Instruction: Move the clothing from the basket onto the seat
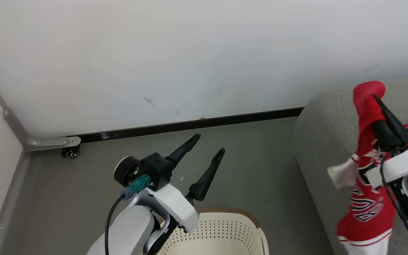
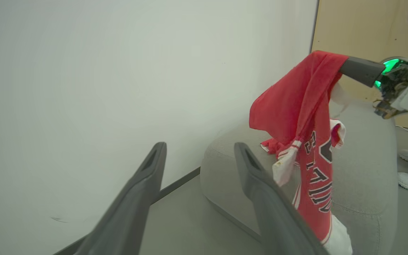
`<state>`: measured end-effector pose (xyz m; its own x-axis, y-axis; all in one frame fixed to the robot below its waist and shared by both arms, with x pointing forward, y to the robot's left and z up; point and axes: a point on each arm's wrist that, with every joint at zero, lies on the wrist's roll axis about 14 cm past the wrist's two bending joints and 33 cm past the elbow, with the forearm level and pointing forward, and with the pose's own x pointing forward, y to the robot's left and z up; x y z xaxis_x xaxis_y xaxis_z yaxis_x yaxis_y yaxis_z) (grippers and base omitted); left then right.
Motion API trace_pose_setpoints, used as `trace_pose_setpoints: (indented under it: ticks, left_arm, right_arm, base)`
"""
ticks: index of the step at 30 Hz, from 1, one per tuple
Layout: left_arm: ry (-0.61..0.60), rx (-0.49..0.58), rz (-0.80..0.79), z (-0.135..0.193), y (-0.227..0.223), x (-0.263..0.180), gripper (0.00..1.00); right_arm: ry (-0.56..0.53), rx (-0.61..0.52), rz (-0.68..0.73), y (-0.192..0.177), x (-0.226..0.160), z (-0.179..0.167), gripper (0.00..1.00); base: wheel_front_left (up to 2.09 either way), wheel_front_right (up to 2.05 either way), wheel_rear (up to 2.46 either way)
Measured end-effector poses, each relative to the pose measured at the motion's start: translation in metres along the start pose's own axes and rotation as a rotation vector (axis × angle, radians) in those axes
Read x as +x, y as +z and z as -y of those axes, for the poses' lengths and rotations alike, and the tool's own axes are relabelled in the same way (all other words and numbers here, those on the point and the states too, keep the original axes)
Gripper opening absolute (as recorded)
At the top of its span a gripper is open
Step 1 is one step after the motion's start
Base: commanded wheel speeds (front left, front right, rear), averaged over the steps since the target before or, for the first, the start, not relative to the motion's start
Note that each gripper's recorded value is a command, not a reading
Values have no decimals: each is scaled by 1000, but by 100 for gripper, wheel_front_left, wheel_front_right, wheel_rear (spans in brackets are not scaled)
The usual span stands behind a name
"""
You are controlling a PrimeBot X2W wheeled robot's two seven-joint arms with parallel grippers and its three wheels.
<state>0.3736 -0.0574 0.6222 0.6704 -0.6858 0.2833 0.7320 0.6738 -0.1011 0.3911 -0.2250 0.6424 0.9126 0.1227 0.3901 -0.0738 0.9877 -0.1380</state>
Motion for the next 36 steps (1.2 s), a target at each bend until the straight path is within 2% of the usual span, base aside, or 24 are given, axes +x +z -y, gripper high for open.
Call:
trace_pose_setpoints:
  ticks: [6, 14, 36]
  left_arm:
    - [-55, -51, -4, 19, -4, 2, 100]
    - [-155, -91, -6, 51, -6, 7, 100]
    - [-383, -207, -64, 124, -23, 15, 100]
  right_arm:
    - [-106, -56, 17, 11, -21, 39, 0]
    - [-217, -115, 21, 21, -52, 75, 0]
    - [-378, -207, -17, 34, -122, 114, 0]
  base:
    - [0, 0, 0]
    - [0, 0, 0]
    - [0, 0, 0]
